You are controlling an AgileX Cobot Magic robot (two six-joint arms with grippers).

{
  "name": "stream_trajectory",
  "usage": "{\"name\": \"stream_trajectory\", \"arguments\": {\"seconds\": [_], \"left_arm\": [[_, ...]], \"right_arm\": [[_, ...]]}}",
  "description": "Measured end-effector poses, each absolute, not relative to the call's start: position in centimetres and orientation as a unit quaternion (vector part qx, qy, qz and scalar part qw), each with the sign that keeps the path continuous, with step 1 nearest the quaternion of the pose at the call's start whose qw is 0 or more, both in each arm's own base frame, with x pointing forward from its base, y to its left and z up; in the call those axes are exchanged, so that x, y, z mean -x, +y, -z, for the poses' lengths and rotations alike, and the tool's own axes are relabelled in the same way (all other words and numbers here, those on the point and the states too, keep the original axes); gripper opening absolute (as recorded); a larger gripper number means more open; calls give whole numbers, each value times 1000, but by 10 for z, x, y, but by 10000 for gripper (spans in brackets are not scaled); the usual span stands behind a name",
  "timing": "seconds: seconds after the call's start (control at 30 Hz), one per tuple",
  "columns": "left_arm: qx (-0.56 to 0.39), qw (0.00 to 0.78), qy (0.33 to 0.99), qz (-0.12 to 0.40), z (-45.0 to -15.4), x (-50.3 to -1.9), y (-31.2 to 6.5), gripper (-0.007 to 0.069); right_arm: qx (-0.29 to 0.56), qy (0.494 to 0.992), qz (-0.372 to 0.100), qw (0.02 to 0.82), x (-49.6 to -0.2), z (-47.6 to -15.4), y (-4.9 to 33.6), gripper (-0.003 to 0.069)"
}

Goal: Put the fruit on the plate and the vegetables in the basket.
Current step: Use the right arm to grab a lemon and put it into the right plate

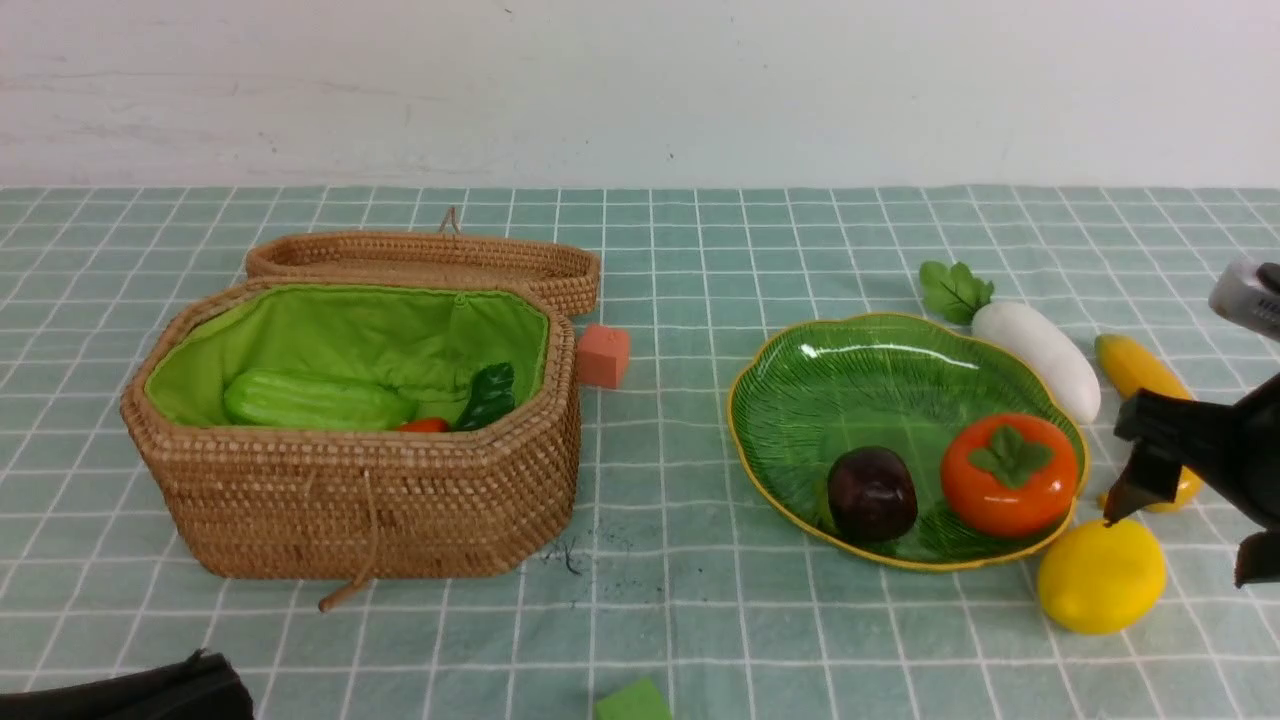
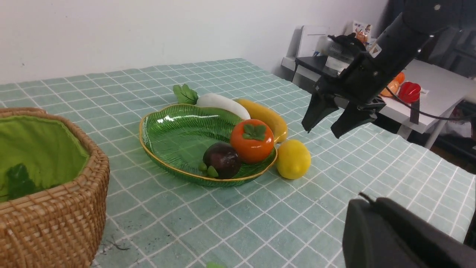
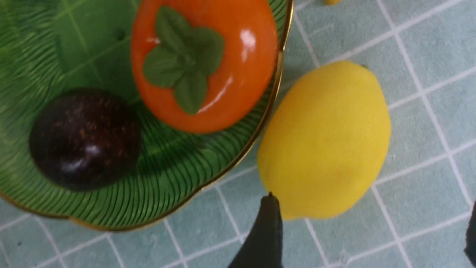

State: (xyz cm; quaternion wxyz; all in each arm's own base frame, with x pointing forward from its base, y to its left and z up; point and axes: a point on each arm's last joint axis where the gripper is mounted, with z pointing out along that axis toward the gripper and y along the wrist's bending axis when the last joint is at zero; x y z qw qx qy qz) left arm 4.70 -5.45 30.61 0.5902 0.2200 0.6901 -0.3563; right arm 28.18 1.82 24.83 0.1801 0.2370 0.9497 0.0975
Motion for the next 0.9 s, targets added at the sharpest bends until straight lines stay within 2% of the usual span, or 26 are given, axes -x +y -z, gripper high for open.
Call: {"name": "stream_trajectory", "arguments": {"seconds": [0.17, 0.3, 0.63, 0.9], "left_arm": [[-227, 584, 698, 348, -304, -47, -54, 5], [-229, 578, 703, 345, -302, -47, -54, 5], [-230, 577, 704, 344, -302, -47, -54, 5], [-232, 572, 708, 341, -300, -47, -54, 7]], "right_arm": [[-251, 952, -85, 153, -301, -213, 13, 663], [-263, 947, -93, 158, -309, -205, 12, 642], [-253, 952, -102, 138, -309, -205, 11, 615], [-160, 978, -74, 112, -313, -223, -7, 580]]}}
